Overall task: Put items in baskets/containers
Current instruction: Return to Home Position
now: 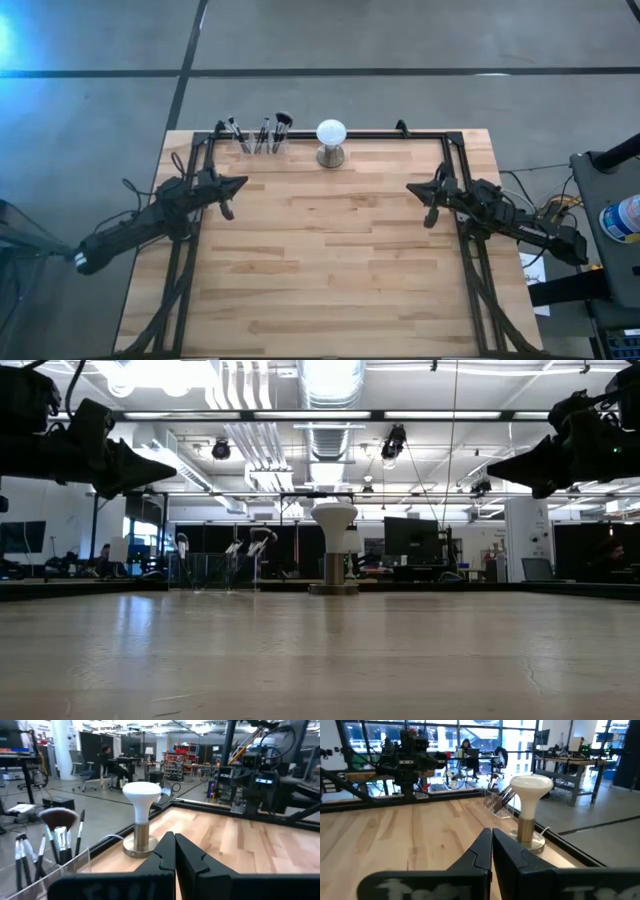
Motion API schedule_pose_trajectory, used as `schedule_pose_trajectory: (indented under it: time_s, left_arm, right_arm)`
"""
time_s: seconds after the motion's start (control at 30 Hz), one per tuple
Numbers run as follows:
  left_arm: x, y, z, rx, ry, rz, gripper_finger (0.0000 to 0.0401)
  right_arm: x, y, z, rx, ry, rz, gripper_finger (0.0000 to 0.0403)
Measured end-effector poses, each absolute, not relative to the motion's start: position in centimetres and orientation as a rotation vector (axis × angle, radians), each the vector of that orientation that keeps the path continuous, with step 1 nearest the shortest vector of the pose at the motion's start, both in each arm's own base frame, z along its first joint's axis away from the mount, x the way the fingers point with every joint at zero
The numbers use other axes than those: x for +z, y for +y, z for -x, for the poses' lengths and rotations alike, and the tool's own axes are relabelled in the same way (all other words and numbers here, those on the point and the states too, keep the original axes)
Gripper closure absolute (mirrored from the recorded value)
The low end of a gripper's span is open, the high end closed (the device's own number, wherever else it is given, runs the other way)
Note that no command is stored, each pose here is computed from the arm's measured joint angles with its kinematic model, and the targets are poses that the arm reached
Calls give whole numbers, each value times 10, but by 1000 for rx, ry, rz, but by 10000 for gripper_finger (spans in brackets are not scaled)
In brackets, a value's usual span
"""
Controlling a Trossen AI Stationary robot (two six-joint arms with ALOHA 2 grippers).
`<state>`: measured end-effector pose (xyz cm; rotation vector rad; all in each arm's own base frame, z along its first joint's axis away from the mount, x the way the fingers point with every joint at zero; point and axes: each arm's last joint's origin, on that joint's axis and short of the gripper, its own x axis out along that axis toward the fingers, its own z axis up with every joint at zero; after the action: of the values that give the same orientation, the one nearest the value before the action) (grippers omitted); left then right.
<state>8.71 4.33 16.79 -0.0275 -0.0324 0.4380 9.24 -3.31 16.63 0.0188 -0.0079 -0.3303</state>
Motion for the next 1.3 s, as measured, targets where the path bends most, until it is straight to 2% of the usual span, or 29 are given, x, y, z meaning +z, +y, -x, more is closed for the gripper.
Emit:
schedule_pose_trajectory:
  time_s: [0.37,0.57,1.3]
  left_arm:
    - [166,44,-87,464,-10,41,401]
    - [165,44,-87,460,-38,156,401]
    - [168,44,-87,460,-55,158,401]
  right_arm:
    - [165,-34,-93,-352,15,19,394]
    - [165,-34,-93,-352,14,18,394]
    - [165,-34,-93,-351,10,-2,394]
